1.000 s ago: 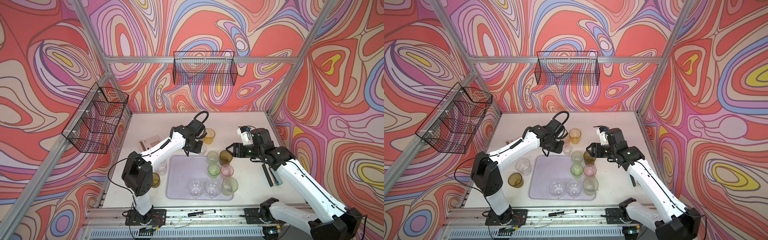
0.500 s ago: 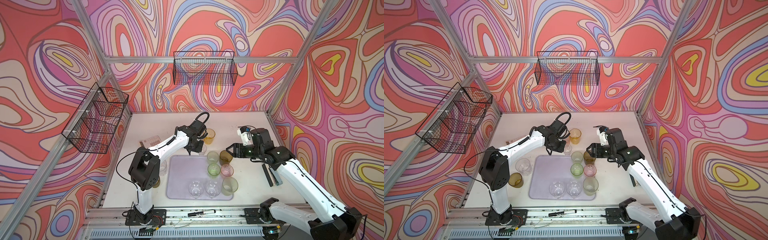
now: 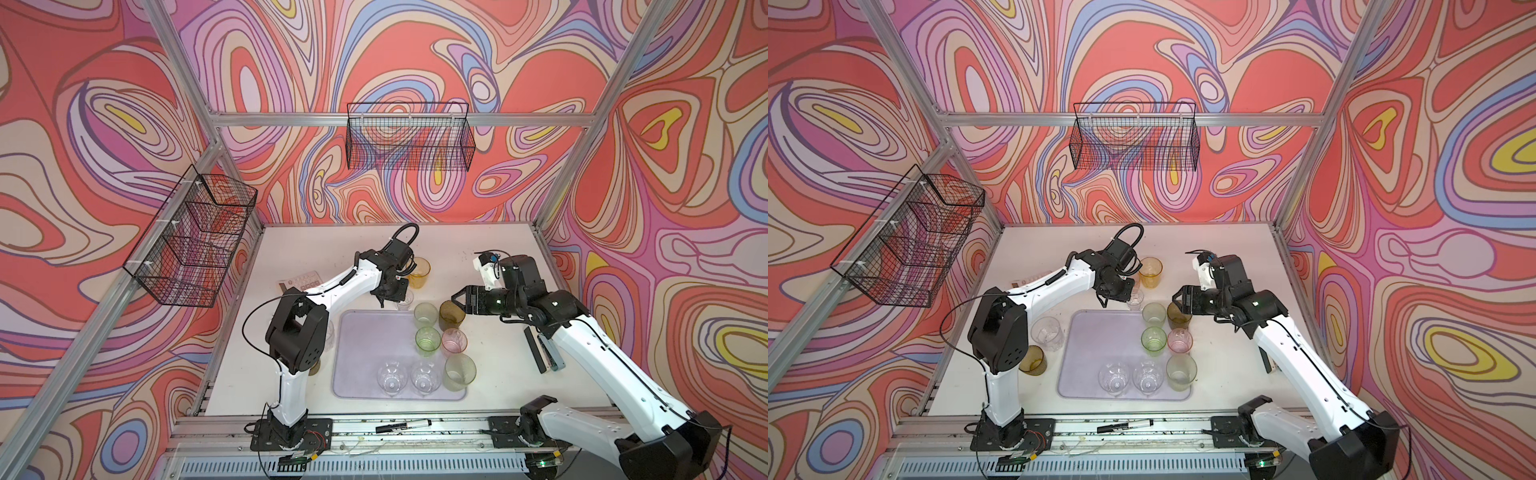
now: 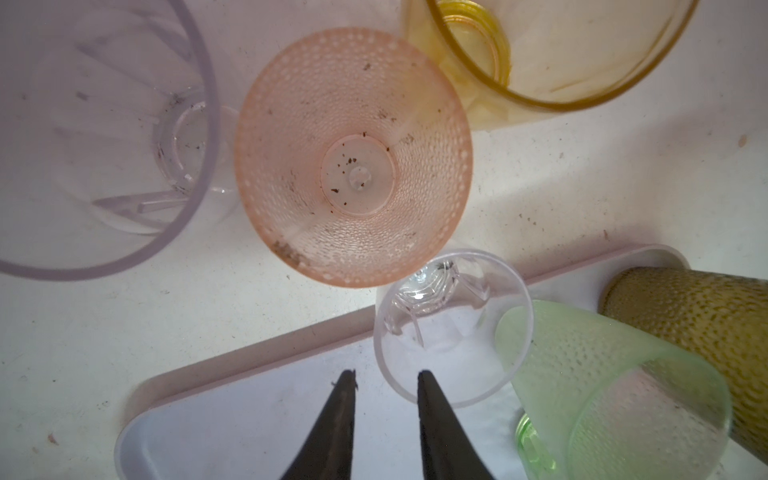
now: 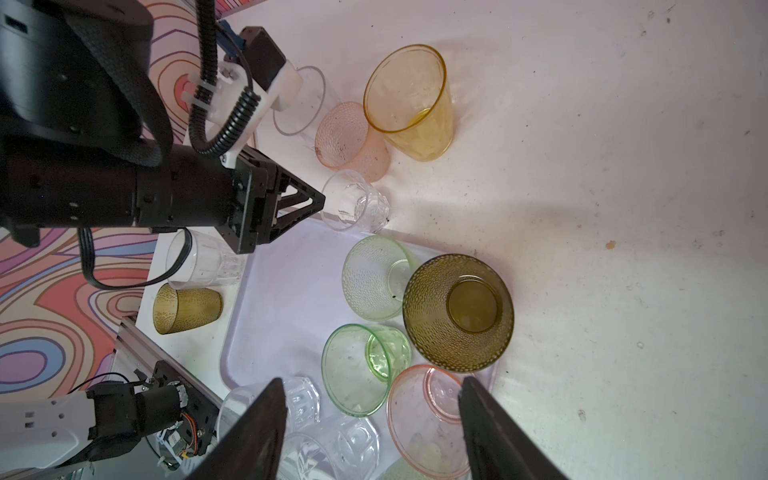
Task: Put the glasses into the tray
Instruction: 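Raise the left gripper and move it to the small clear glass by the pink glass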
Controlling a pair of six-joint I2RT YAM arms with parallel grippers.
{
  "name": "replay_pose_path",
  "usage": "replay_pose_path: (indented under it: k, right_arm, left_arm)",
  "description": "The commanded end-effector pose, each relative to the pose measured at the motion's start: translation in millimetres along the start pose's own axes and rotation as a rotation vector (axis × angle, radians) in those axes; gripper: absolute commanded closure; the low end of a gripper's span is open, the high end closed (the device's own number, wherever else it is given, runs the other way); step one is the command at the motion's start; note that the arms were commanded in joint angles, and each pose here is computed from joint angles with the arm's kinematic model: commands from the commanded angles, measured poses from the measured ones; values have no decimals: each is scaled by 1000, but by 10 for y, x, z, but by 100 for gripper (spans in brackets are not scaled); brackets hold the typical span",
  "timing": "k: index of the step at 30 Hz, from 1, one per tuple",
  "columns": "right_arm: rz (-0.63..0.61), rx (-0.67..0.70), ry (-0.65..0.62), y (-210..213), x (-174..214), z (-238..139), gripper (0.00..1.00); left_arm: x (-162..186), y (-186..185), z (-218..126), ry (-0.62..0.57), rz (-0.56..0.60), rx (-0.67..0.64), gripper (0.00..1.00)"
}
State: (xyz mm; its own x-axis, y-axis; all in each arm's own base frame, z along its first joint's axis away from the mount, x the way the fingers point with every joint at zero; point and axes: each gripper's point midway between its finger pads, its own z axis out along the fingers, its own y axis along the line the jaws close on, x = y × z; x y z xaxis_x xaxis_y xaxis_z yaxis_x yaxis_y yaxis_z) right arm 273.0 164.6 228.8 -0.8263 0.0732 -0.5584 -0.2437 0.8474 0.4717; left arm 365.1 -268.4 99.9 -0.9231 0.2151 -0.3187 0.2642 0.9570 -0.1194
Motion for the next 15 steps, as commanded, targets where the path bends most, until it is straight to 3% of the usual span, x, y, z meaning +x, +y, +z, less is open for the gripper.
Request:
replay_pose_path:
  k: [1, 15]
  right_arm:
    - [-18, -1, -14, 26, -74, -30, 31]
    - [-22, 10, -9, 5, -57, -29, 31]
  left_arm:
    - [-123, 9, 40, -22, -22, 4, 71]
    - [-147, 9, 177, -12, -22, -5, 78]
